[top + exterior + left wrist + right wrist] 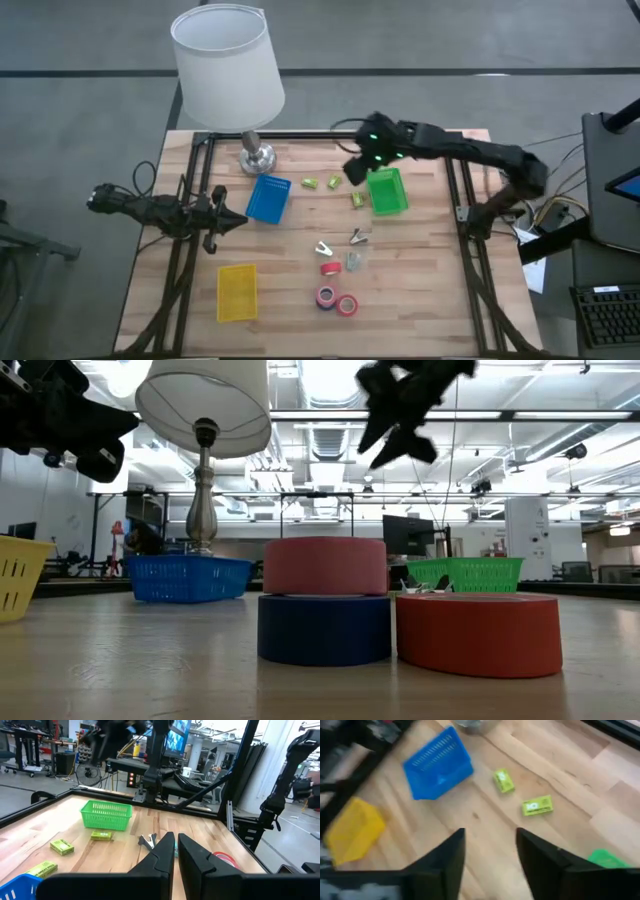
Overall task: Pick and place Stapler, Stapler remover, tape
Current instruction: Put the top right green staple box into the green bin
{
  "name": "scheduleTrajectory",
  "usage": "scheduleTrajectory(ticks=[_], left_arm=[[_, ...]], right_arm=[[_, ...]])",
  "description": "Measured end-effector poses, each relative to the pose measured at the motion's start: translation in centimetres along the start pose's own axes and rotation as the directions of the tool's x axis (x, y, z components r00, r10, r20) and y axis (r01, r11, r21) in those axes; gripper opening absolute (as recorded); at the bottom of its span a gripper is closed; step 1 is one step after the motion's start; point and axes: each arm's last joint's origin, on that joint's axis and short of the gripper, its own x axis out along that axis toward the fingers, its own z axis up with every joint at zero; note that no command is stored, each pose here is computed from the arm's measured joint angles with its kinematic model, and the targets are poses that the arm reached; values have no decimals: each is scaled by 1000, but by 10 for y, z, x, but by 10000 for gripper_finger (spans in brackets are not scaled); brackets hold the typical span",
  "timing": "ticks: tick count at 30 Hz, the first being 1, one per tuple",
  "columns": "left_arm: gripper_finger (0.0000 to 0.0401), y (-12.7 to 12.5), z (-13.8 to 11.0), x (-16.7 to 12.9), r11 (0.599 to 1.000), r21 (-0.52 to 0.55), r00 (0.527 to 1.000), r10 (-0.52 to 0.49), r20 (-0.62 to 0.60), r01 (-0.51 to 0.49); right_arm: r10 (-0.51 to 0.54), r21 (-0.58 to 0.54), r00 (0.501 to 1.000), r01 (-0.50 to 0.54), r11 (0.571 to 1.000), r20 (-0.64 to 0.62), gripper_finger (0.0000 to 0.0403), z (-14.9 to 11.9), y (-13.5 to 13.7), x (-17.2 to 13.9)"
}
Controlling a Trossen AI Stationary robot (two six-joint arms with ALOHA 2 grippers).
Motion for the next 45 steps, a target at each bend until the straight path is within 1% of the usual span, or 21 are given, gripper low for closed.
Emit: scheduleTrajectory(ticks=[4, 8, 12, 15, 17, 21, 24, 26, 35, 40, 45], left_arm=[[26, 0, 0, 0, 1000, 0, 1000, 0, 0, 0], [26, 0, 0, 0, 1000, 0, 1000, 0, 0, 0], [26, 0, 0, 0, 1000, 0, 1000, 0, 0, 0], [26, 0, 0, 0, 1000, 0, 1000, 0, 0, 0], [26, 0, 0, 0, 1000, 0, 1000, 0, 0, 0], [26, 0, 0, 0, 1000, 0, 1000, 0, 0, 0], [26, 0, 0, 0, 1000, 0, 1000, 0, 0, 0], [26, 0, 0, 0, 1000, 0, 1000, 0, -1, 0], [26, 0, -1, 0, 1000, 1, 1000, 1, -5, -1], [26, 0, -1, 0, 1000, 2, 1000, 1, -6, -1], [26, 0, -1, 0, 1000, 2, 1000, 1, -6, -1]], right_arm=[[-75, -50, 993, 70, 996, -97, 252, 21, 3, 29], [-148, -69, 969, 136, 988, -198, 302, 33, -1, 61], [-201, -153, 935, 162, 975, -291, 342, 42, -9, 87], [-242, -226, 902, 168, 960, -358, 362, 45, -15, 106], [-275, -267, 878, 178, 947, -392, 367, 46, -19, 120], [-284, -308, 869, 163, 937, -406, 368, 52, -22, 142], [-302, -336, 841, 155, 929, -449, 368, 51, -25, 157], [-307, -351, 832, 147, 925, -461, 368, 50, -26, 165], [-317, -376, 822, 137, 916, -473, 369, 49, -32, 184], [-355, -407, 795, 151, 901, -491, 369, 41, -40, 197], [-361, -405, 781, 153, 902, -509, 369, 36, -44, 207]])
